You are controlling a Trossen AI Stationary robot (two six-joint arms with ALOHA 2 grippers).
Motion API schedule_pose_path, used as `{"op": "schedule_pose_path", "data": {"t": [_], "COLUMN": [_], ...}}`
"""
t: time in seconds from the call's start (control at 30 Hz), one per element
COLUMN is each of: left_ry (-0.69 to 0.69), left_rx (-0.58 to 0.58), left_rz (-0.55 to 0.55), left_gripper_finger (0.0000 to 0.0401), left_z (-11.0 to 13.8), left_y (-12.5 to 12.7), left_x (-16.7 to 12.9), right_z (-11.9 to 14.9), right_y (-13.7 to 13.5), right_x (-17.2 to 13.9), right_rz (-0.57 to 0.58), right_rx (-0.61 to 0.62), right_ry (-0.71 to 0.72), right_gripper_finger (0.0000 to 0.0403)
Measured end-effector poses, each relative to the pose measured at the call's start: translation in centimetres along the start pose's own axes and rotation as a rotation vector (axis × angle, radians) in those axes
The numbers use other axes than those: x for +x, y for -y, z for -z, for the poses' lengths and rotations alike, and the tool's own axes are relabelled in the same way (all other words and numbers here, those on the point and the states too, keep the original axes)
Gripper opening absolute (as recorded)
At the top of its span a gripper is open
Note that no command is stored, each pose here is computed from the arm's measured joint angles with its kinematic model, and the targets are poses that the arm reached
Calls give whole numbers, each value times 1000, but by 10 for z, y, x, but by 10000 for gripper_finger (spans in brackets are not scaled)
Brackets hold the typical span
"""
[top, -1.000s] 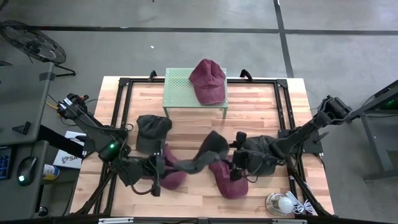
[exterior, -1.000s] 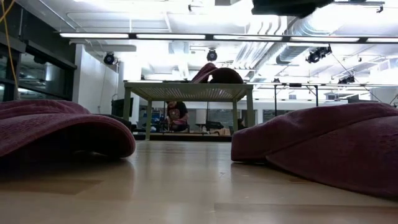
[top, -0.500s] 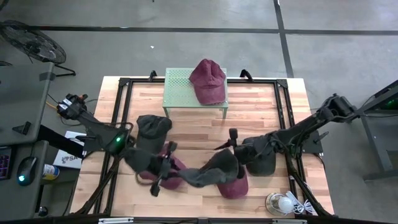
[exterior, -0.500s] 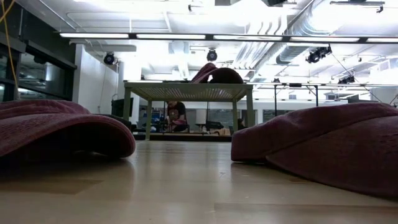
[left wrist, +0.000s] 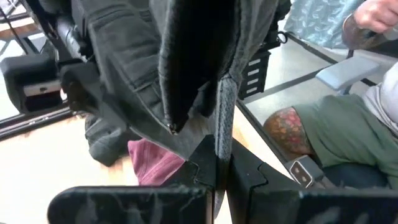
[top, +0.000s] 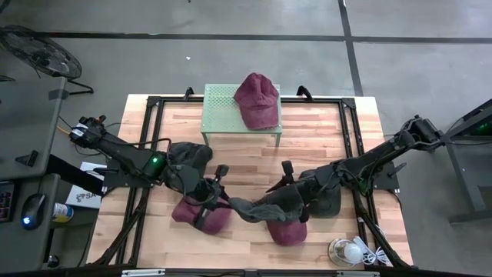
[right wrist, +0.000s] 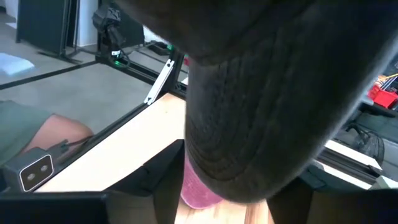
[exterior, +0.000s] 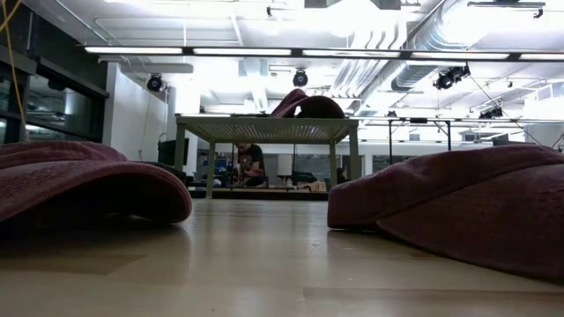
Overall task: Pick & Place hat
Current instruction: Put the center black cap on the left side of shelf
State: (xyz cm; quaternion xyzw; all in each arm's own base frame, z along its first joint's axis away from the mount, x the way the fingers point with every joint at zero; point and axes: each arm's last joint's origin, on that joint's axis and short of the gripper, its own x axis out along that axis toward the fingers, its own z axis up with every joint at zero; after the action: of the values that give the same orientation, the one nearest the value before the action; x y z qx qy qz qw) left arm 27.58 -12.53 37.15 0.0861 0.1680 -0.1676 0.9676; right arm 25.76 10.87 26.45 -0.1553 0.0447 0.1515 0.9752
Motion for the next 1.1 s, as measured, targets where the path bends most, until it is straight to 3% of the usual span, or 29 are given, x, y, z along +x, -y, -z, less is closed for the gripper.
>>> {"op": "schedule_pose_path", "data": {"t": [0.43, 0.53, 0.77, 1.1], "left_ry": [-50, -58, -76, -65], "left_rx": [-12, -22, -34, -40], "left_rz": [-65, -109, -196, -352], "left_gripper_finger": [7, 24, 79, 91], "left_z": [4, 5, 7, 2], "left_y": [-1, -2, -5, -10], "left_x": [-1, -1, -2, -21], "right_z": [1, 2, 1, -4], "right_y": [-1, -1, 0, 7], "right_x": [0, 0, 0, -5], "right_rz": [8, 3, 32, 146], "right_rx": [20, 66, 189, 301], "right_ry": [-16, -17, -14, 10], "right_gripper_finger": [41, 12, 6, 5]}}
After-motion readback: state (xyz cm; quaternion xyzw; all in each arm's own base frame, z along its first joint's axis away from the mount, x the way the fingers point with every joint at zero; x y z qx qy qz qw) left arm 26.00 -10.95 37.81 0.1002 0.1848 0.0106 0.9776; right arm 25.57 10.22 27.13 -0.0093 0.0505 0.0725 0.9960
